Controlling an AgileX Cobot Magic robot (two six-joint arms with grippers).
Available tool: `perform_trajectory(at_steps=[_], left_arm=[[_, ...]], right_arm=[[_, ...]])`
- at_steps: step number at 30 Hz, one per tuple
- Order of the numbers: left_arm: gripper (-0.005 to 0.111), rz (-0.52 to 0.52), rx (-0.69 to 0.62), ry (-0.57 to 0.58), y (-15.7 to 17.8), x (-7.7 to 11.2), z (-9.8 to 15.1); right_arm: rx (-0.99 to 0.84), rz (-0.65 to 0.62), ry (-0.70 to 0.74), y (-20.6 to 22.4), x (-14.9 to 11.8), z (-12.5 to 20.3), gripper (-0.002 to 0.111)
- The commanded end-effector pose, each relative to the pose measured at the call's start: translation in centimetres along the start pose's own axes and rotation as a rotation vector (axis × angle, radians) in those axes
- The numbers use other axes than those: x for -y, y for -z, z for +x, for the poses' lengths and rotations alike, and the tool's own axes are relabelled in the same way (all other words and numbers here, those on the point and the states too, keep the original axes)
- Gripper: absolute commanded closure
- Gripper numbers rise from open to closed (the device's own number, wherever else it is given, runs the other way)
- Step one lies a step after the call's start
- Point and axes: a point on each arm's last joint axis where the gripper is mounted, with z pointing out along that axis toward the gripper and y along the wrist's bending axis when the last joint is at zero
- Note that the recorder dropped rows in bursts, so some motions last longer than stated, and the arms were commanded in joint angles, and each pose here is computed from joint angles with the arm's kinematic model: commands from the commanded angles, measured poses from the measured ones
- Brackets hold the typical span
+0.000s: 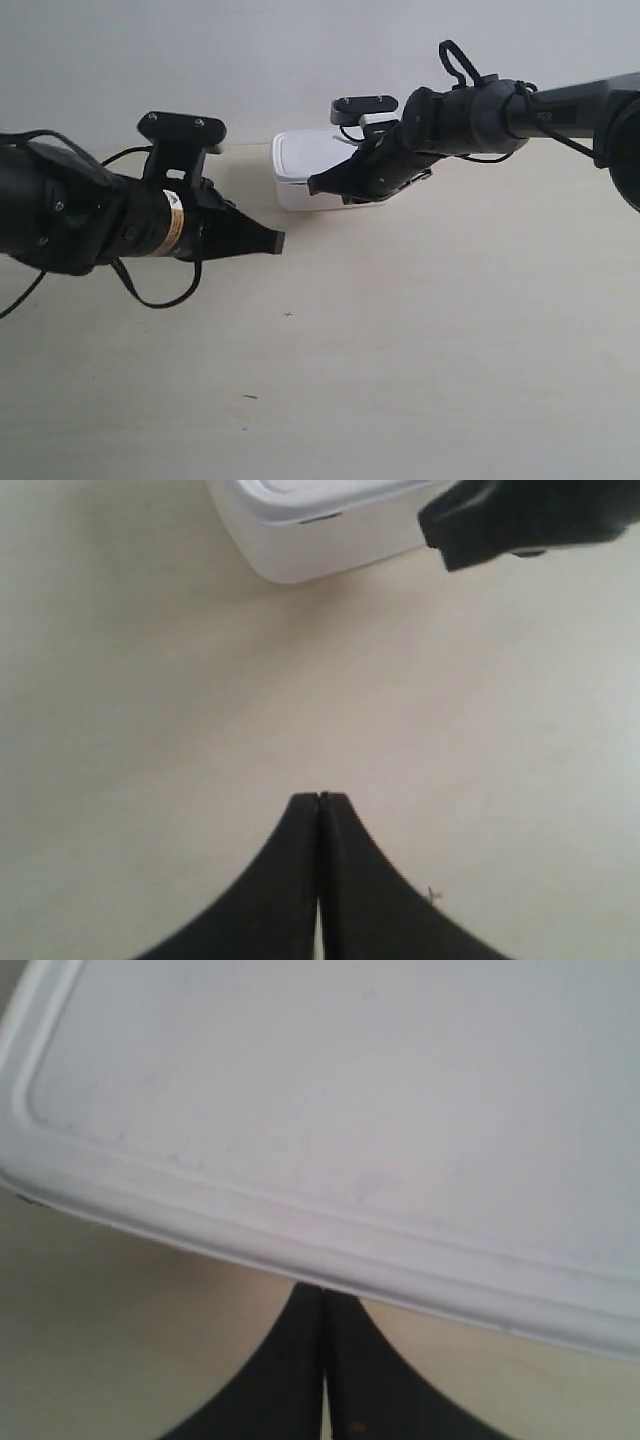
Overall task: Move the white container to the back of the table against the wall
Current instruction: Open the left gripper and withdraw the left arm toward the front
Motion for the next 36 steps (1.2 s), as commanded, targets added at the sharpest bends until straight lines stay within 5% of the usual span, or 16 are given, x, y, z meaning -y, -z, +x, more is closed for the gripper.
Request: perform_trajectory(at_steps=[1, 6, 19, 32, 36], left_arm=[[0.107, -0.041, 0.049, -0.038, 4.2, 2.2, 1.9], [0.107, -0.018, 0.112, -0.101, 9.0, 4.4, 4.7], [0.107, 0.120, 0.114, -0.101, 14.7, 4.6, 10.0], [0.107, 0.272, 0.160, -0.127, 17.8, 5.7, 11.0], [0.107, 0.210, 0.132, -0.115, 17.9, 5.1, 12.1]], right_arm=[[0.045, -0.001, 0.016, -0.2, 0.0, -0.4, 0.108], [0.041, -0.014, 0.044, -0.8, 0.0, -0.5, 0.108], [0.052, -0.014, 0.171, -1.2, -0.1, -1.7, 0.108], [0.053, 0.024, 0.624, -1.7, 0.2, -1.4, 0.108], [0.094, 0.052, 0.693, -1.7, 0.3, -1.8, 0.108]])
